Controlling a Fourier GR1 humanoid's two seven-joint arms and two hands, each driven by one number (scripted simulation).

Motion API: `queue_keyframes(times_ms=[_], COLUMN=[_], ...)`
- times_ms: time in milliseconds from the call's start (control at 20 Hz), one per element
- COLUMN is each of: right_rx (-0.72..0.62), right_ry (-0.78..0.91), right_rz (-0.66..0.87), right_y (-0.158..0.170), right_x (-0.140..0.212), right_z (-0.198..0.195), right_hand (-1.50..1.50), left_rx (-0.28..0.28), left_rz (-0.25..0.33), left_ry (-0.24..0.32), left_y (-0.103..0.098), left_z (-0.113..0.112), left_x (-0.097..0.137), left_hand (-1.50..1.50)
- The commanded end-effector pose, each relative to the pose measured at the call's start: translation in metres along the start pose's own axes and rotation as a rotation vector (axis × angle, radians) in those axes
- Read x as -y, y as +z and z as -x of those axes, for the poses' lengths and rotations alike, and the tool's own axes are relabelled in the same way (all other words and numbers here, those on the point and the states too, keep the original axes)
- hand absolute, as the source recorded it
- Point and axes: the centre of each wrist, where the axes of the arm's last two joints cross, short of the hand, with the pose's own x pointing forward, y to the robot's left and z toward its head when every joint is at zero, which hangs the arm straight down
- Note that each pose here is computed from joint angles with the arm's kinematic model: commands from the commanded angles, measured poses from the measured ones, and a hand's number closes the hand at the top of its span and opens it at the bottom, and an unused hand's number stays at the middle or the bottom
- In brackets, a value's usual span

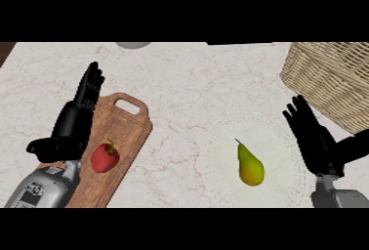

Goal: Pick the pear from the placemat and place it in the basket

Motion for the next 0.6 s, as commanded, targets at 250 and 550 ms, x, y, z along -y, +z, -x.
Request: queue_keyframes(times_ms=[250, 550], right_rx=[0.167, 0.642], right_ry=[-0.468, -0.432], right_rz=[-0.381, -0.456], right_y=[-0.018, 0.007], right_x=[-0.009, -0.048], right_z=[0.028, 0.016], right_hand=[1.50, -1.50], left_rx=[-0.351, -0.475], left_rz=[-0.029, -0.009], left_ry=[-0.117, -0.092], left_y=[0.010, 0.013], left_z=[0.045, 0.063], left_x=[-0.030, -0.052], left_hand=[0.00, 0.00])
